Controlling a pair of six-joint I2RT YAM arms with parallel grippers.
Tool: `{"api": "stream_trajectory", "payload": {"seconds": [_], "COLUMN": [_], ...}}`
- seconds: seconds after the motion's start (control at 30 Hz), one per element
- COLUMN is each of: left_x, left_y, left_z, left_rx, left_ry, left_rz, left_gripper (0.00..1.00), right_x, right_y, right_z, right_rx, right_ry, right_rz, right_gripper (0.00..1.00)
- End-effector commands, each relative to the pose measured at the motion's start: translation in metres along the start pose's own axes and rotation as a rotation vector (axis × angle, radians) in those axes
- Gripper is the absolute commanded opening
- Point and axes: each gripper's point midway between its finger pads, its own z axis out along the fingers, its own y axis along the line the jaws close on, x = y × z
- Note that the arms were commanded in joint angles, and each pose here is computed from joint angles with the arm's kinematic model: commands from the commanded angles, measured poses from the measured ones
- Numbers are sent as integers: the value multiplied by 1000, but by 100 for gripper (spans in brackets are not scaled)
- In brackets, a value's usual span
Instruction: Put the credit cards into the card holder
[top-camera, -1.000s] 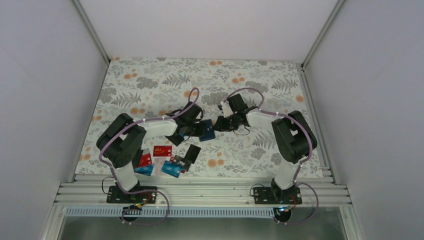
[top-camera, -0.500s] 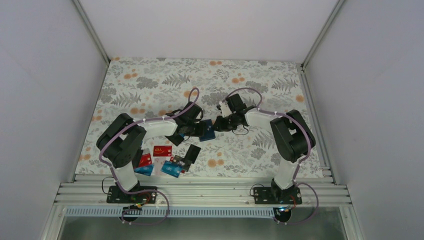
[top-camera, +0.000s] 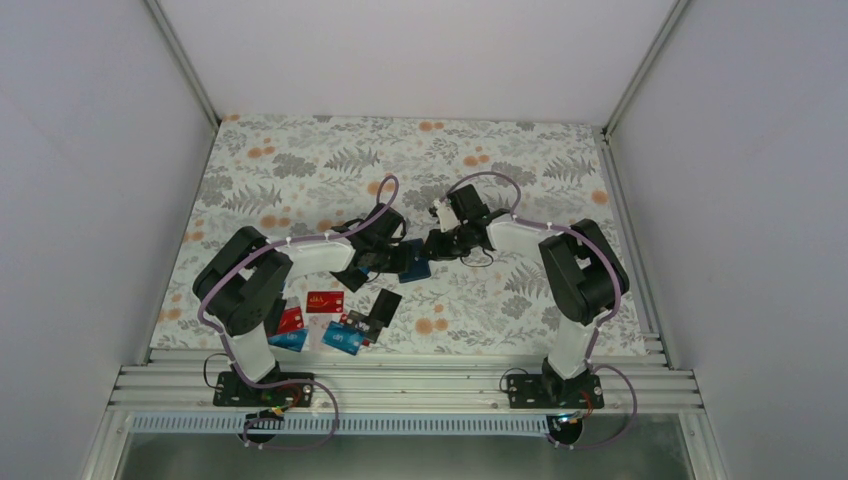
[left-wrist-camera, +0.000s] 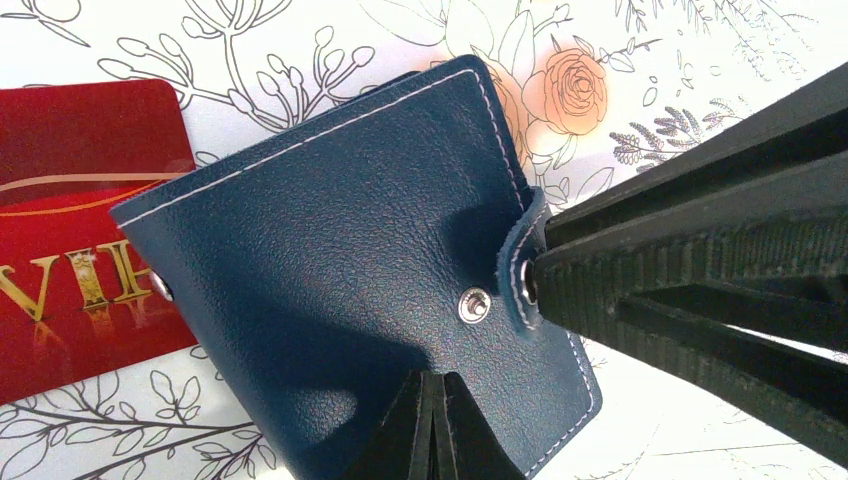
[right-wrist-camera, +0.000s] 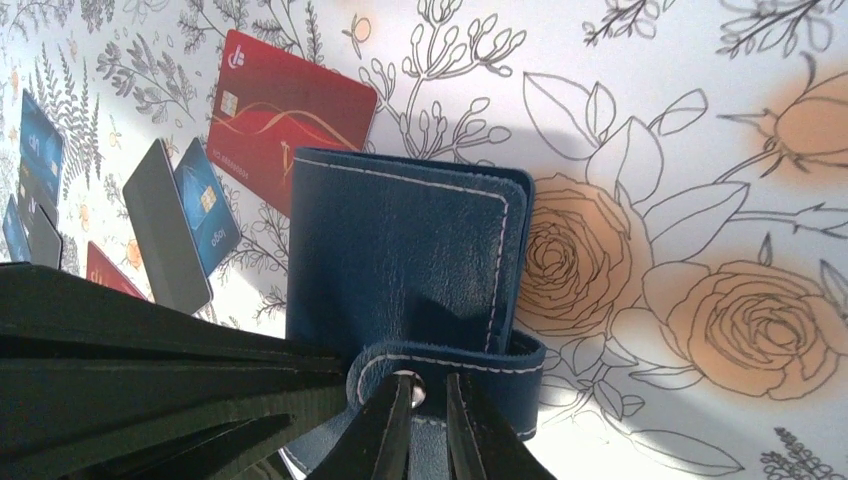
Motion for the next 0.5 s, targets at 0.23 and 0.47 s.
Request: {"api": "stream_trajectory", "payload": {"seconds": [0.23,0.47], "left_x": [18,18], "left_y": [10,11], "left_z": [10,11], "left_rx": [-27,-29], "left_ry": [60,61], "left_rz": [3,2], "left_gripper": [2,2], "right_x": [-10,-8], "right_y": [-3,-2], "right_z": [4,7], "right_rx": [37,17], "right_ry": [-25,-12], "right_rz": [0,3], "right_gripper": [10,10]}}
